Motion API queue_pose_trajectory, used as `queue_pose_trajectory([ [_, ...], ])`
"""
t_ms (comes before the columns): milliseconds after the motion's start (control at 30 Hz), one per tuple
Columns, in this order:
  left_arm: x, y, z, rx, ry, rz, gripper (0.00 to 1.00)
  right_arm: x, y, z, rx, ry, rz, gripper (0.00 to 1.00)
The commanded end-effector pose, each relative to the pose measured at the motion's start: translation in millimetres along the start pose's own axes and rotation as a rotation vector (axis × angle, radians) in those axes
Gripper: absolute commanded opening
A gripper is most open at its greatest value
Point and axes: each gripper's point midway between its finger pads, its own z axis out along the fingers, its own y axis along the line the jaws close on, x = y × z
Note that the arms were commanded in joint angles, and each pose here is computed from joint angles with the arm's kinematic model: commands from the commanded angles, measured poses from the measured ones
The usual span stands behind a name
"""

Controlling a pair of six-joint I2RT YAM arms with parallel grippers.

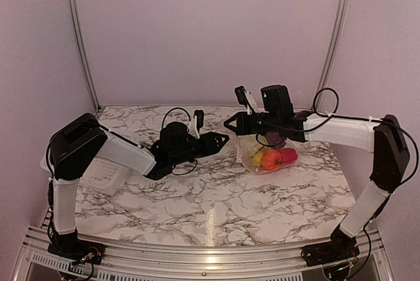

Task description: Open the zip-top bag and remove the fake food

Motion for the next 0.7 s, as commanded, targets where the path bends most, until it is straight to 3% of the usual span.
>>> queue_pose_trajectory([
  [0,3.8,1.9,19.1,0.034,-0.009,-0.033,0.43,-17.7,12.6,-14.2,-0.039,-0.061,-0.021,0.0],
  [467,15.7,25.8,67.7,-0.019,0.024,-0.05,0.4,-15.8,7.0,-27.2,-0.045,-0.071,-0.012,0.0],
  [533,15.2,25.2,70.5,-0.014,0.02,-0.057,0.34,-16.1,6.0,-28.1,-0.044,-0.073,-0.011,0.0],
  [667,11.9,22.9,65.3,-0.01,0.012,-0.055,0.12,-15.7,4.1,-30.7,-0.041,-0.073,-0.009,0.0],
])
